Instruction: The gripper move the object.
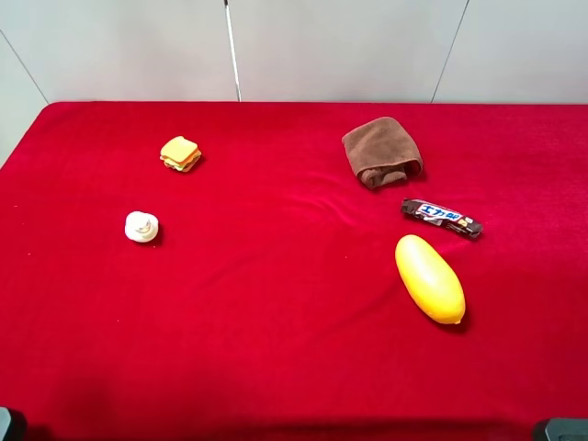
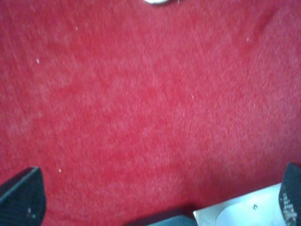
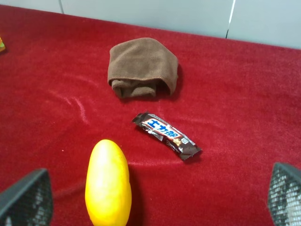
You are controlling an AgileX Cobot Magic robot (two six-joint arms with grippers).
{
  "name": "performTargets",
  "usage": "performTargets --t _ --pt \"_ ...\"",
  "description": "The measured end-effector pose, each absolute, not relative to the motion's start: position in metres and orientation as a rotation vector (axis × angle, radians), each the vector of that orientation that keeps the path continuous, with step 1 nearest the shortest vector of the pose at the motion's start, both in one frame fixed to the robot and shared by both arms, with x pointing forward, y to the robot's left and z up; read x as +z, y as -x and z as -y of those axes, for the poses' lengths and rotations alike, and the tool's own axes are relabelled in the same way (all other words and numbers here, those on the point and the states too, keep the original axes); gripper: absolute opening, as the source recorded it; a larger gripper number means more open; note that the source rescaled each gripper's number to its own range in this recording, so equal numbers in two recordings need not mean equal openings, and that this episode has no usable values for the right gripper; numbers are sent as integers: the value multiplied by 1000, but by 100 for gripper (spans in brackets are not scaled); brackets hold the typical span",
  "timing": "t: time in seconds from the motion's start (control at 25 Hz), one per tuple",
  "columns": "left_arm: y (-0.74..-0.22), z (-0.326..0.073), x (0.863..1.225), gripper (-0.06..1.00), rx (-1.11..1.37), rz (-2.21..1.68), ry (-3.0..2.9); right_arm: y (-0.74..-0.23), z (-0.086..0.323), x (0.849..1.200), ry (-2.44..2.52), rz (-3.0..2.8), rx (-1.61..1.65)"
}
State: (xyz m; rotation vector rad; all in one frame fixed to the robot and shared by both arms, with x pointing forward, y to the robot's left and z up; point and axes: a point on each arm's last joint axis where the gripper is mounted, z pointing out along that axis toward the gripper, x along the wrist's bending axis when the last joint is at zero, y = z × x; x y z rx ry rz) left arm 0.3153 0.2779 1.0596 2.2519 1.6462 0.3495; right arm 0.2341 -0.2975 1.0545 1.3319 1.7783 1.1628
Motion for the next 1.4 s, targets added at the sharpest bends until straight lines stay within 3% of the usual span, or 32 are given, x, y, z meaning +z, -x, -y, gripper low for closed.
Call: performTargets --t 0.2,0.96,1.4 --pt "-296 -284 1028 100 374 -1630 -2228 -234 297 1055 -1332 -1778 1163" --pt "-232 -303 1038 100 706 -1350 -1839 -234 297 1055 -1332 -1778 1163" --pt "-230 -302 1038 100 836 -1579 -1685 -234 297 1055 -1332 -1778 1163"
